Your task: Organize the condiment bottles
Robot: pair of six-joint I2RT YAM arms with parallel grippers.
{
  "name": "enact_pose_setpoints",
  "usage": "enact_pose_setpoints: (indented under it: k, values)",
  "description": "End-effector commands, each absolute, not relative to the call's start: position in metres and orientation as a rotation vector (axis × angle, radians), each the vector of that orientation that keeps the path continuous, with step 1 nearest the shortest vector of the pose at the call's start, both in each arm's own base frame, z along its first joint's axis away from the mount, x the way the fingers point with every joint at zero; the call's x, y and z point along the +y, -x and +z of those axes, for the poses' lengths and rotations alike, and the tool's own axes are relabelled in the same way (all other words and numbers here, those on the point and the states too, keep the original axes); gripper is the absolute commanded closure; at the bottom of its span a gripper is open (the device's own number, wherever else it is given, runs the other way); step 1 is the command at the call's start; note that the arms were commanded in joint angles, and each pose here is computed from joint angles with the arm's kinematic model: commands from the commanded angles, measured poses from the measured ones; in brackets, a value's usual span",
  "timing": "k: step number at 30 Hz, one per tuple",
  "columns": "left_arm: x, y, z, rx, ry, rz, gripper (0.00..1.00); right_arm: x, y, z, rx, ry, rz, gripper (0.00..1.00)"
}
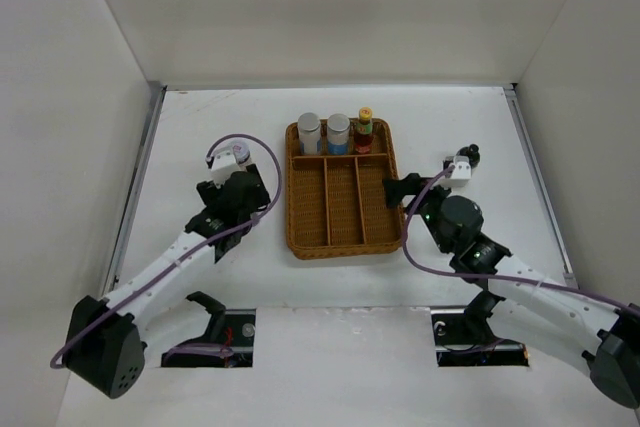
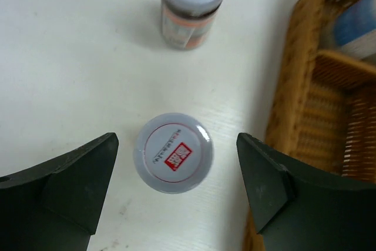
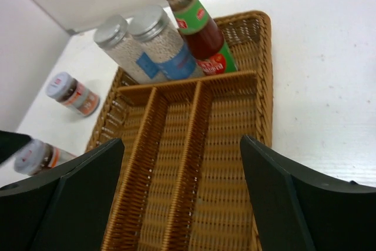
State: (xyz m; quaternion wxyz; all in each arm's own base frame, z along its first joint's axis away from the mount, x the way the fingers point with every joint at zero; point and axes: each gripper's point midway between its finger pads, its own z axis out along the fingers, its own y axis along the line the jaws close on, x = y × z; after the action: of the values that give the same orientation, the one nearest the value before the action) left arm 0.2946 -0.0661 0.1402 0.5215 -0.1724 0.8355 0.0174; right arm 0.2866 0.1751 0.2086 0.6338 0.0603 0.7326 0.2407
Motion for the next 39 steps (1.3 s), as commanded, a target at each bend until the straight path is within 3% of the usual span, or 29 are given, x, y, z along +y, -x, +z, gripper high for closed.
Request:
enact_pose_setpoints:
  k: [1, 8, 14, 16, 21, 24, 33, 39]
  values:
    - [-0.07, -0.295, 0.121, 2.078, 0.406, 0.003, 0.18, 0.184, -0.284, 0.237, 1.593, -0.121, 0.618, 0.13]
    - [-0.072, -0.303, 0.1, 2.123, 0.404, 0.029, 0.24, 0.193, -0.282, 0.235, 1.614, -0.091, 0.611, 0.11]
    - [-0.072, -0.302, 0.104, 2.102, 0.4, 0.024, 0.6, 0.189, -0.283, 0.235, 1.614, -0.099, 0.583, 0.09]
    - [-0.075, -0.306, 0.133, 2.034, 0.401, -0.017, 0.65, 0.189, -0.283, 0.234, 1.614, -0.099, 0.583, 0.09]
    - [-0.114, -0.319, 0.219, 1.861, 0.342, -0.173, 0.66, 0.191, -0.285, 0.23, 1.624, -0.096, 0.577, 0.08]
    - [-0.151, -0.336, 0.241, 1.834, 0.274, -0.238, 0.66, 0.193, -0.286, 0.228, 1.629, -0.097, 0.576, 0.08]
    - [-0.214, -0.401, 0.218, 1.861, 0.184, -0.295, 0.67, 0.195, -0.287, 0.224, 1.639, -0.092, 0.577, 0.08]
    - [-0.241, -0.419, 0.18, 1.931, 0.124, -0.301, 0.67, 0.194, -0.287, 0.224, 1.639, -0.092, 0.574, 0.07]
